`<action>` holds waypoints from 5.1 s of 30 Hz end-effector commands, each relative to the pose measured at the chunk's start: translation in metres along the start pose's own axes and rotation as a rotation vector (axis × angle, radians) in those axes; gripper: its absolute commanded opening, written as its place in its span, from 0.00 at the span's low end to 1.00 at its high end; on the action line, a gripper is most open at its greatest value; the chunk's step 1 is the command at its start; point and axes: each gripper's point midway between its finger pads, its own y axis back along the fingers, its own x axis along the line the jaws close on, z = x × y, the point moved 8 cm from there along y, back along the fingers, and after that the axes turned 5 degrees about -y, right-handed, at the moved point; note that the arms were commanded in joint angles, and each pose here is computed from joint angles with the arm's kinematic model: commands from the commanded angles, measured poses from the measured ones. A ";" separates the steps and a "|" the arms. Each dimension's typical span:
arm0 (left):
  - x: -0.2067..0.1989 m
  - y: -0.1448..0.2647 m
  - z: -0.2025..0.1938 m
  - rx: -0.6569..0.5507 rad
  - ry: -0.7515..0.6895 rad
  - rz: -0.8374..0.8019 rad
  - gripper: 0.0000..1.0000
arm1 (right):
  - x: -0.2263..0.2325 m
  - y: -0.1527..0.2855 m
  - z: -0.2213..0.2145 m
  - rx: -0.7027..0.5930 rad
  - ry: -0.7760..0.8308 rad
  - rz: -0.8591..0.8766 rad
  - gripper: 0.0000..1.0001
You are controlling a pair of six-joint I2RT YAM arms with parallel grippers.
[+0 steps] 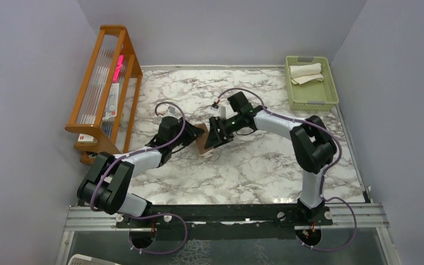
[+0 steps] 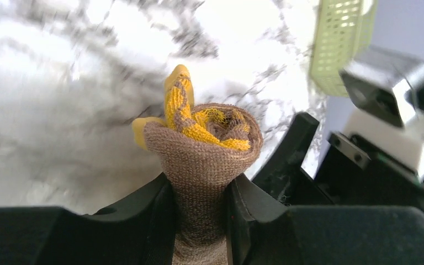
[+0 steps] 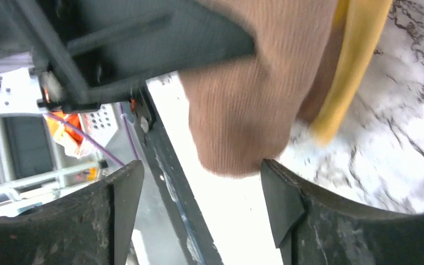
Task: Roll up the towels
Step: Pick up the towel at the center of the board, then place the towel in the bin.
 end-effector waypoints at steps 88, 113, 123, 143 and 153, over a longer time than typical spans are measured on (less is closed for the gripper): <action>-0.135 0.086 0.165 -0.416 -0.555 -0.047 0.88 | 0.063 0.122 0.086 -0.571 0.334 0.108 0.01; -0.085 0.103 0.173 -0.175 -0.535 -0.064 0.88 | -0.126 0.403 0.048 -1.628 -0.930 -0.450 0.01; -0.079 0.094 0.170 -0.120 -0.511 -0.074 0.89 | -0.199 0.411 0.076 -1.563 -1.043 -0.564 0.01; -0.066 0.075 0.173 -0.070 -0.484 -0.029 0.95 | -0.281 0.407 0.121 -1.493 -1.066 -0.590 0.01; -0.064 0.069 0.175 -0.051 -0.476 -0.018 0.99 | -0.283 0.397 0.151 -1.513 -1.022 -0.587 0.01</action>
